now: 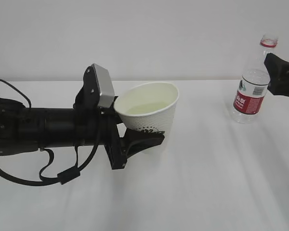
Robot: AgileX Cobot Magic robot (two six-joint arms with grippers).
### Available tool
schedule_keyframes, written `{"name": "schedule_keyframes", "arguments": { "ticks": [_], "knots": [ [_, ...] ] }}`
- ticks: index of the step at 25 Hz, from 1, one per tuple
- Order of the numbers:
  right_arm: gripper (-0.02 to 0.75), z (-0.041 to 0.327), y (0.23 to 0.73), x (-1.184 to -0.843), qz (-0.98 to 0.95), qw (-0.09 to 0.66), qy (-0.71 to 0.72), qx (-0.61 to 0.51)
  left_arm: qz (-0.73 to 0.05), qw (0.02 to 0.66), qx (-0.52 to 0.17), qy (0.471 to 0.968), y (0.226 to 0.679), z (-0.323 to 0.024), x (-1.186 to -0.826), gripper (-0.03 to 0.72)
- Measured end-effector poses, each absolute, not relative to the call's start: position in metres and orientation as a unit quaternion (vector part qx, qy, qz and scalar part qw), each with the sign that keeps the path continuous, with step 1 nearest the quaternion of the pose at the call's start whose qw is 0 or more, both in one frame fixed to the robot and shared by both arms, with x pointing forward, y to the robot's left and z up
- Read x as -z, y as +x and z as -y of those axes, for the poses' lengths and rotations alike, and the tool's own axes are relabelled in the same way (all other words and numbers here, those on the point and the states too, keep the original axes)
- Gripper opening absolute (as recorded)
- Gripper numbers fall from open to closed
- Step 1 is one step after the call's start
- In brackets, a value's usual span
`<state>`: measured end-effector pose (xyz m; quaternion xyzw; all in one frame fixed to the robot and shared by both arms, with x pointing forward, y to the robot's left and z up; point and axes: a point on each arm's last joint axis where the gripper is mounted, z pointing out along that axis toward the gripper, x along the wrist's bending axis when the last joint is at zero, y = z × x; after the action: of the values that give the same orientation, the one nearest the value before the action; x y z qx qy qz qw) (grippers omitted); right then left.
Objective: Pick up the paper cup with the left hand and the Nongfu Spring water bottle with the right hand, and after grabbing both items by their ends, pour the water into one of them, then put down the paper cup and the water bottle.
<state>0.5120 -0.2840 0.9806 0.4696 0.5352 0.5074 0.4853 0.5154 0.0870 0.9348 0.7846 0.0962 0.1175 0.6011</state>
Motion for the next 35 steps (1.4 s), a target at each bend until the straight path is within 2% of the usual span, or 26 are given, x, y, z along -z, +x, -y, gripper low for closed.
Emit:
{"name": "schedule_keyframes", "arguments": {
  "ticks": [12,24,35],
  "knots": [
    [0.589,0.284,0.512,-0.981,-0.535,0.485,0.47,-0.507,-0.18,0.608,-0.16,0.757,0.53,-0.093,-0.938,0.483],
    [0.589,0.284,0.513,-0.975,-0.544,0.478,0.477,-0.499,-0.196,0.594,-0.201,0.754,0.537,-0.098,-0.938,0.483],
    [0.588,0.284,0.514,-0.974,-0.543,0.478,0.476,-0.5,-0.26,0.587,-0.244,0.727,0.559,-0.131,-0.939,0.478]
  ]
}}
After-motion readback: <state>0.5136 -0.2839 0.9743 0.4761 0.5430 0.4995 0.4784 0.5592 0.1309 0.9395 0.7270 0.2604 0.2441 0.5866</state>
